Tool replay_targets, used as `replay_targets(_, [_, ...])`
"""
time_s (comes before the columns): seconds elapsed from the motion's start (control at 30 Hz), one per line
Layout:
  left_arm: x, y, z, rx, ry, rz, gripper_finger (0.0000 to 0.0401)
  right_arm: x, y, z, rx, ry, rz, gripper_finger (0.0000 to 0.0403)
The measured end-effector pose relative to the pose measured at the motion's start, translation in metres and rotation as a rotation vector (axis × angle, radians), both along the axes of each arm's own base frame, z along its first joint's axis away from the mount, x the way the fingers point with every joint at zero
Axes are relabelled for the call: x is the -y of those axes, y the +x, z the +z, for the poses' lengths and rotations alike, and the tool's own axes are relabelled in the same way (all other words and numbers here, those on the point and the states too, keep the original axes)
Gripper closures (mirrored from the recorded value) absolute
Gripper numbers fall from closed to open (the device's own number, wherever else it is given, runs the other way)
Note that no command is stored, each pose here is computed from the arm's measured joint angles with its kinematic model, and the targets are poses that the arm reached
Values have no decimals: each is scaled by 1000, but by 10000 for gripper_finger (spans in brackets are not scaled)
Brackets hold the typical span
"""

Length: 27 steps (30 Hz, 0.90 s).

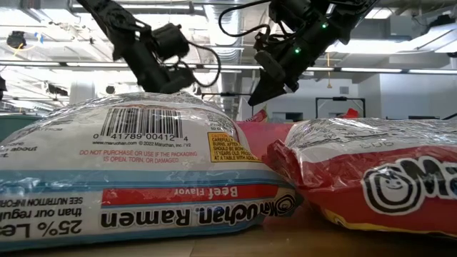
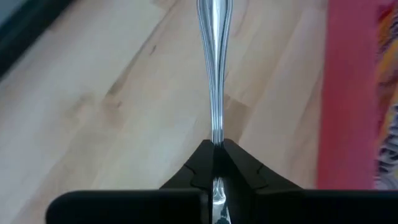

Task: Pick & Place Food Item
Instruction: Put the silver spoon into the green bin

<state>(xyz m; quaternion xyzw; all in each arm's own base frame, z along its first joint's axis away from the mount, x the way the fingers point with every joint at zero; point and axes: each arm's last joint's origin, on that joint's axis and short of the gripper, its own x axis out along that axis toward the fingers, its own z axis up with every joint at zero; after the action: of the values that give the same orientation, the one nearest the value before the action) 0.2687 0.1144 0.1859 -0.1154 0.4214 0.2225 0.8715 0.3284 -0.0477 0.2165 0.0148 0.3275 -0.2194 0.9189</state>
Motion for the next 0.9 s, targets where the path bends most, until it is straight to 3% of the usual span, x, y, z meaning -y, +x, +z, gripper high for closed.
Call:
replay_targets(0.3, [9,-20,30,26,15,-2,393,0,0,0,1,0,0,402])
replay_targets(0.9, [34,-37,46,-42,38,-142,393,-2,0,0,-1,0,6,402])
